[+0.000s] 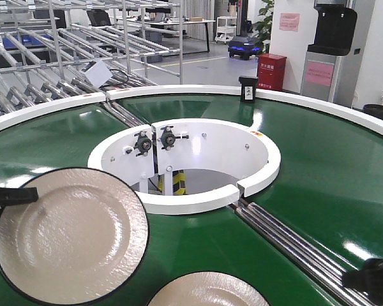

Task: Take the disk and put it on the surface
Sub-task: 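Grasp the rim of the second cream plate with the right gripper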

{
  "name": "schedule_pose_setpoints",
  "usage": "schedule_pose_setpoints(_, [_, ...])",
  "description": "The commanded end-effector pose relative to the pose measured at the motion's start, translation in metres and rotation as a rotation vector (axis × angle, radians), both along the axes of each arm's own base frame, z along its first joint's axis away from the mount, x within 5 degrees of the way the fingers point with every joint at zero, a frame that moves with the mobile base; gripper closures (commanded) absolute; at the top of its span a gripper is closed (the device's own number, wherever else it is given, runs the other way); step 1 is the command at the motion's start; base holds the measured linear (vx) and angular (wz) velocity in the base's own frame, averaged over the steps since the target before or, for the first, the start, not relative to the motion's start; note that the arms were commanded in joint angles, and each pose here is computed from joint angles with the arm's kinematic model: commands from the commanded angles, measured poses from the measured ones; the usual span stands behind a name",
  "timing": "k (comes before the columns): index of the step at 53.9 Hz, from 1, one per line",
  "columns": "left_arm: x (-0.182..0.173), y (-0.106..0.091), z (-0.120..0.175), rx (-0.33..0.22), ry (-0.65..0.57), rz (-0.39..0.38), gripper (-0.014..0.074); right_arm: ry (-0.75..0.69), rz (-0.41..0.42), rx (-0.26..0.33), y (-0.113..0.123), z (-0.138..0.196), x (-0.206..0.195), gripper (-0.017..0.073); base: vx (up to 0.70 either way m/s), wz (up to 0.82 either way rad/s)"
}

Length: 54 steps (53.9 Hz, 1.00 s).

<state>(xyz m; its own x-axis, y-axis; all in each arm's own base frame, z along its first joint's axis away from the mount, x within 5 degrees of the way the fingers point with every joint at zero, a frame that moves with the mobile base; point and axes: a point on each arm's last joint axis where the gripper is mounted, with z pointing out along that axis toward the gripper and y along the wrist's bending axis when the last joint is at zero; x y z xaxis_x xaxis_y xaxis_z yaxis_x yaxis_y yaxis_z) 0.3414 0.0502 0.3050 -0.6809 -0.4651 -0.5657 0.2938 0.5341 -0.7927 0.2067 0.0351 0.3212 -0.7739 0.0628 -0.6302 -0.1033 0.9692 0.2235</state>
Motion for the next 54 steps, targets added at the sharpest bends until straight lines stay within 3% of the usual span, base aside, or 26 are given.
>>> schedule_pose_setpoints(1, [-0.011, -0.006, 0.044, -0.141, -0.114, 0.016, 0.0598, 0.019, 0.047, 0.088, 0.01, 0.001, 0.014, 0.0014, 0.0, 0.0])
schedule_pose_setpoints(6, [-0.012, -0.006, 0.047, -0.159, -0.098, 0.027, 0.0596, 0.089, 0.11, 0.186, 0.021, -0.015, 0.029, 0.0014, 0.0, 0.0])
schedule_pose_setpoints(13, [-0.011, -0.004, 0.046, -0.173, -0.07, 0.047, 0.0595, 0.156, 0.138, 0.272, 0.031, -0.037, 0.05, 0.0014, 0.0, 0.0])
schedule_pose_setpoints(23, [-0.01, -0.001, 0.044, -0.156, -0.057, 0.08, 0.0595, 0.25, 0.136, 0.282, 0.034, -0.071, 0.071, 0.0014, 0.0, 0.0])
schedule_pose_setpoints(40, [-0.01, -0.001, 0.044, -0.156, -0.056, 0.083, 0.0595, 0.281, 0.091, 0.29, 0.034, -0.101, 0.091, 0.0014, 0.0, 0.0])
schedule_pose_setpoints(46, [-0.009, -0.001, 0.044, -0.155, -0.056, 0.086, 0.0595, 0.294, 0.097, 0.363, 0.04, -0.112, 0.098, 0.0014, 0.0, 0.0])
schedule_pose_setpoints(54, [-0.009, 0.0, 0.043, -0.146, -0.053, 0.096, 0.0595, 0.301, 0.12, 0.538, 0.052, -0.126, 0.109, 0.0022, 0.0, 0.0])
